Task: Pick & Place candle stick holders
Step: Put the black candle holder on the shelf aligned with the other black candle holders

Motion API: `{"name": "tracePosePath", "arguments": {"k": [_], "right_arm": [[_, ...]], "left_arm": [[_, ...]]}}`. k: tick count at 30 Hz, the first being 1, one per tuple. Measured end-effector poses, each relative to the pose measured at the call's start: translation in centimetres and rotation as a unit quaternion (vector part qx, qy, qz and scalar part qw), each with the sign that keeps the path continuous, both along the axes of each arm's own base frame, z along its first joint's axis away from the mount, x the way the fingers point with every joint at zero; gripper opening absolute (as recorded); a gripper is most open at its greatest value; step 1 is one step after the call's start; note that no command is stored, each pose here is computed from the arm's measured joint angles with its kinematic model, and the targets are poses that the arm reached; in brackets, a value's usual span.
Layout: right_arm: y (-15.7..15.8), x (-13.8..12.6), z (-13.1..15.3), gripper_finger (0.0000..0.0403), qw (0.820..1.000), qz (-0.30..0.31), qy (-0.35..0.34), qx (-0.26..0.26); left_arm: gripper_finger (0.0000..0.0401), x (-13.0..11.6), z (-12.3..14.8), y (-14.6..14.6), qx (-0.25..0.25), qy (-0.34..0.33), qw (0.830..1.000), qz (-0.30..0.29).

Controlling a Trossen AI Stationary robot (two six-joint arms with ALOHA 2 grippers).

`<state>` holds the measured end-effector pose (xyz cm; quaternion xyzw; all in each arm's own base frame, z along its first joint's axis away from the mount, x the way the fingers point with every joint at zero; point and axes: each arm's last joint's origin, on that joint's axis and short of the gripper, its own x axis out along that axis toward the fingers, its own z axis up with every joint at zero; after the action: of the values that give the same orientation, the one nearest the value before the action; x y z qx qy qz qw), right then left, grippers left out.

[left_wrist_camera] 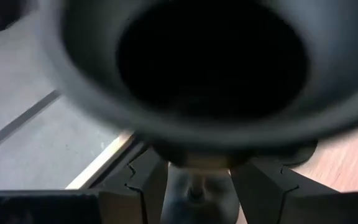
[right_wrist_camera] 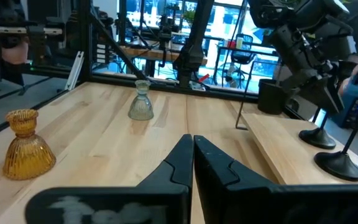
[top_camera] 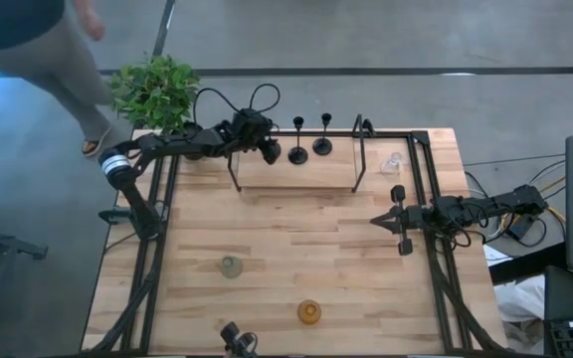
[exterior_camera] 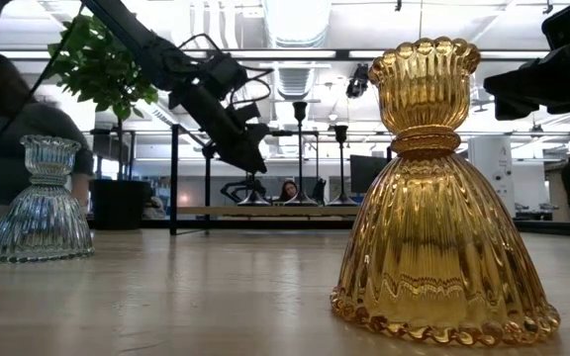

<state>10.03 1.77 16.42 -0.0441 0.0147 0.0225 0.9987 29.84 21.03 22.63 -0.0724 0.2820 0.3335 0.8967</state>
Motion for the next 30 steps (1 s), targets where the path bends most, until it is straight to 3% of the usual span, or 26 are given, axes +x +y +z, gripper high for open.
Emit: {"name": "tracePosePath", "arguments": {"k": [22, 30], "right_arm": [[0.0, 0.0, 0.0, 0.0008, 1.000, 0.000, 0.000, 0.001], [0.0, 0.0, 0.0, 0.0008, 1.000, 0.000, 0.000, 0.000]], "left_arm": [[0.0169, -0.4, -0.2, -0.3, -0.013, 0.027, 1.000, 0.002], [0.0169, 0.0, 1.2, 0.0, -0.006, 0.030, 1.000, -0.004]]}}
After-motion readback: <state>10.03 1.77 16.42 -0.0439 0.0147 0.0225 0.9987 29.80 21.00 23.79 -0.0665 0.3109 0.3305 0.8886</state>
